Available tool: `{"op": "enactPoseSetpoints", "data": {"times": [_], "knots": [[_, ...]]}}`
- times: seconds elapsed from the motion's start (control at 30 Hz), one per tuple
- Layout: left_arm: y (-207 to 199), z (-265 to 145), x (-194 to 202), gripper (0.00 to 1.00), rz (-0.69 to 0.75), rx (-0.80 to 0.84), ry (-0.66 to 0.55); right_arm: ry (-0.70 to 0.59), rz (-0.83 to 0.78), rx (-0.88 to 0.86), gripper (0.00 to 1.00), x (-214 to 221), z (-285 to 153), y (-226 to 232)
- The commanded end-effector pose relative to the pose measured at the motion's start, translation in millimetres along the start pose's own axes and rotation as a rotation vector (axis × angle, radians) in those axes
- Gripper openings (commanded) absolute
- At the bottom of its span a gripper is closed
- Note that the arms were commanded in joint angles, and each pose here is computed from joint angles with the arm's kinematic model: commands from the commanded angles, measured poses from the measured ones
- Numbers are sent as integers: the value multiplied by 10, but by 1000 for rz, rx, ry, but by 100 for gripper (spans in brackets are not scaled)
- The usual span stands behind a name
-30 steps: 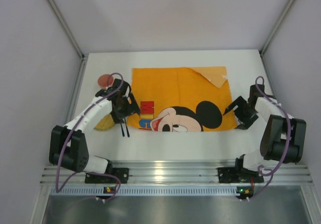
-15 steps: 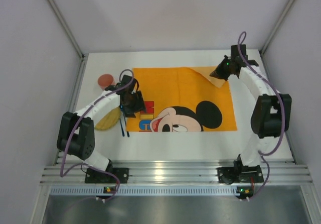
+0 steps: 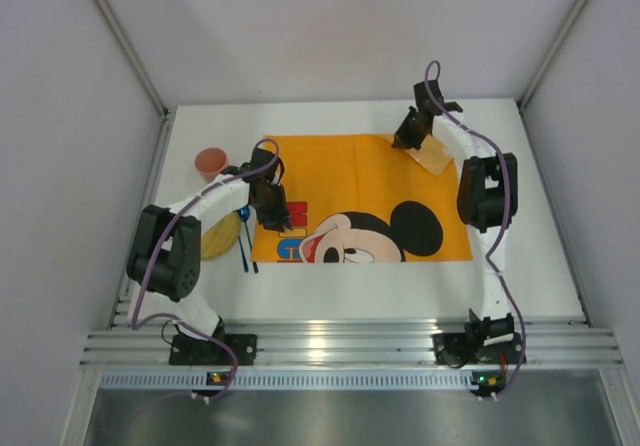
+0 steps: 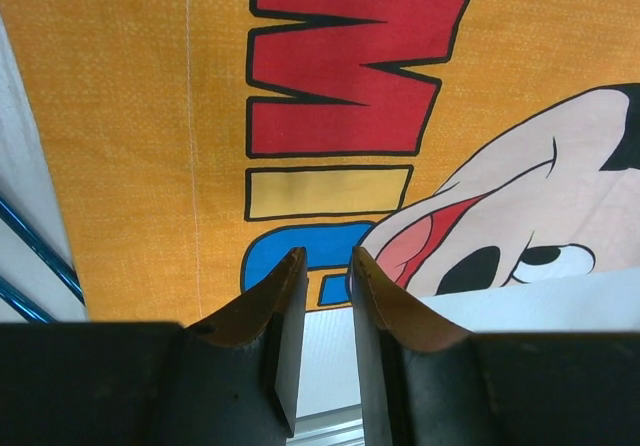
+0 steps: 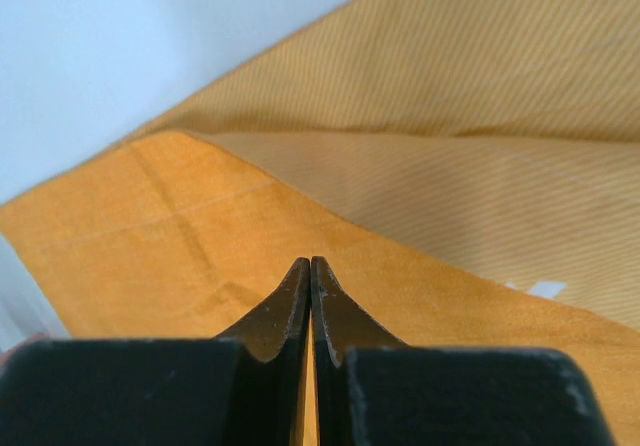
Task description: Set the dinner table for one person
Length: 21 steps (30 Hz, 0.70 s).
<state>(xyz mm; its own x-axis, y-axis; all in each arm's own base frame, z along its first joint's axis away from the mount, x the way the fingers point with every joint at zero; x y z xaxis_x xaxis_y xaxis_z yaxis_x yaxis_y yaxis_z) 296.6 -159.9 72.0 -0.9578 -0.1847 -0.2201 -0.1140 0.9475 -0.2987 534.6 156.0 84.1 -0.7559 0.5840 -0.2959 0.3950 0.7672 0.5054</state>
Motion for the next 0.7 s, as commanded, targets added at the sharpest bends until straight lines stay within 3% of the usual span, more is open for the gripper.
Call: {"op": "enactPoseSetpoints", "data": {"times": [0.0,0.23,0.43,0.5,0.53,0.57,0.6,0.67], "knots": [[-78,-28,-151,30,34,31,-36,-84,-37,140,0,-193,-47,-128],[-14,36,-165,27,33,21,-14,-141,-74,328,0,-319,-94,-506],[1,71,-210,24,39,17,0,-176,-107,184,1,-396,-346,-140],[0,75,-223,24,41,18,1,-200,-117,149,15,-384,-532,-49],[-1,85,-221,24,42,19,5,-216,-119,133,36,-405,-577,-13],[-6,83,-225,23,44,21,5,-220,-116,134,42,-402,-620,-24],[-2,92,-221,22,45,20,7,-216,-117,135,43,-377,-671,-45],[-3,110,-217,21,48,22,12,-184,-120,116,34,-286,-678,-37]]}}
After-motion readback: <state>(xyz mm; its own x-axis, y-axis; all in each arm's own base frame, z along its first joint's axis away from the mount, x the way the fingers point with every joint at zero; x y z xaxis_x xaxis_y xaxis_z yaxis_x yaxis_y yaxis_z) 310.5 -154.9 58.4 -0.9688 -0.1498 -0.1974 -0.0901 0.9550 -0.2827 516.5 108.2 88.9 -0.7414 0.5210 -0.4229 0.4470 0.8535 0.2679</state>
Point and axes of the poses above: each gripper's point midway between its finger pads, its own z axis out along the fingers, its own y axis along the line the jaws close on, x = y × z, the point moved 2 cm from there along -z, back along the fingers, and after that the axes turned 3 degrees about z, right-handed, at the moved point
